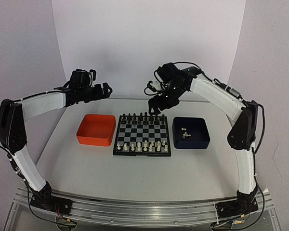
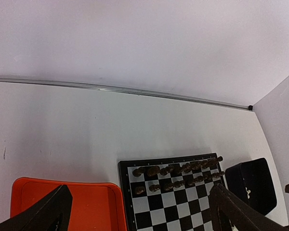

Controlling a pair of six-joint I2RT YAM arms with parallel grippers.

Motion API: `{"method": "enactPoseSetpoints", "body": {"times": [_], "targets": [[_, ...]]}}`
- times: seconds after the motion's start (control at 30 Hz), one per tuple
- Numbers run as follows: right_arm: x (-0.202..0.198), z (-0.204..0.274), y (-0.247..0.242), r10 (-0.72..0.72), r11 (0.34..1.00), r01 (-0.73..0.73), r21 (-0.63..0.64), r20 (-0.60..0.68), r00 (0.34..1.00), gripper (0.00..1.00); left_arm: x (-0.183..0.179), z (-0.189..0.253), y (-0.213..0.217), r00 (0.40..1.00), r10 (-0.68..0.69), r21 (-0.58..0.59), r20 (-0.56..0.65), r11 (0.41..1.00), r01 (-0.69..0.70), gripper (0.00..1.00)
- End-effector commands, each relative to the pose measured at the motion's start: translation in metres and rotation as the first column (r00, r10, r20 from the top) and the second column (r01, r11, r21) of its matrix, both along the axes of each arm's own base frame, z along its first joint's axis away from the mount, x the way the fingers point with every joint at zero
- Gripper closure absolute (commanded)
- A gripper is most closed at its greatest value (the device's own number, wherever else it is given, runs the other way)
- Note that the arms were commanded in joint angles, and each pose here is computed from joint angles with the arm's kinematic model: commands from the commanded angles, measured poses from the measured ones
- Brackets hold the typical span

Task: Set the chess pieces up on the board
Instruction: Pick up the chess piece from the storage box.

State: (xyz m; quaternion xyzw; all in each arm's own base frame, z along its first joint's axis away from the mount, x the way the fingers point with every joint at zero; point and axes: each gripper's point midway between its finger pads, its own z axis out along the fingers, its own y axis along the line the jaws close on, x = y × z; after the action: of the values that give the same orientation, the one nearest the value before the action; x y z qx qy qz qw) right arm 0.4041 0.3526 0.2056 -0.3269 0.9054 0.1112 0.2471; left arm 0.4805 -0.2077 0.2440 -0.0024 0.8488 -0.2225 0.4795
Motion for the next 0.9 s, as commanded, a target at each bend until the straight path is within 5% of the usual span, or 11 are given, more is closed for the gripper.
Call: {"method": "enactPoseSetpoints", "body": {"times": [0.0,0.17,0.33,0.87], "targets": [[0.039,0.014,-0.085,-0.215,0.976,0.215,-0.006,0.023,0.976,0.16,0.031,0.04,0.002,0.991,0.08,-0.061,0.107,0.995,-0.073,0.0],[0.05,-0.009,-0.153,-0.417,0.907,0.415,-0.065,-0.026,0.908,0.17,0.052,0.048,-0.003,0.99,0.12,-0.108,0.077,0.988,-0.112,0.0],[0.042,-0.061,-0.184,-0.475,0.872,0.453,-0.183,-0.102,0.874,0.21,0.068,0.05,-0.003,0.984,0.158,-0.106,0.078,0.983,-0.15,0.0],[0.03,-0.129,-0.164,-0.409,0.91,0.356,-0.211,-0.325,0.853,0.56,0.096,0.044,-0.009,0.982,0.181,-0.08,0.047,0.981,-0.177,0.0]]}}
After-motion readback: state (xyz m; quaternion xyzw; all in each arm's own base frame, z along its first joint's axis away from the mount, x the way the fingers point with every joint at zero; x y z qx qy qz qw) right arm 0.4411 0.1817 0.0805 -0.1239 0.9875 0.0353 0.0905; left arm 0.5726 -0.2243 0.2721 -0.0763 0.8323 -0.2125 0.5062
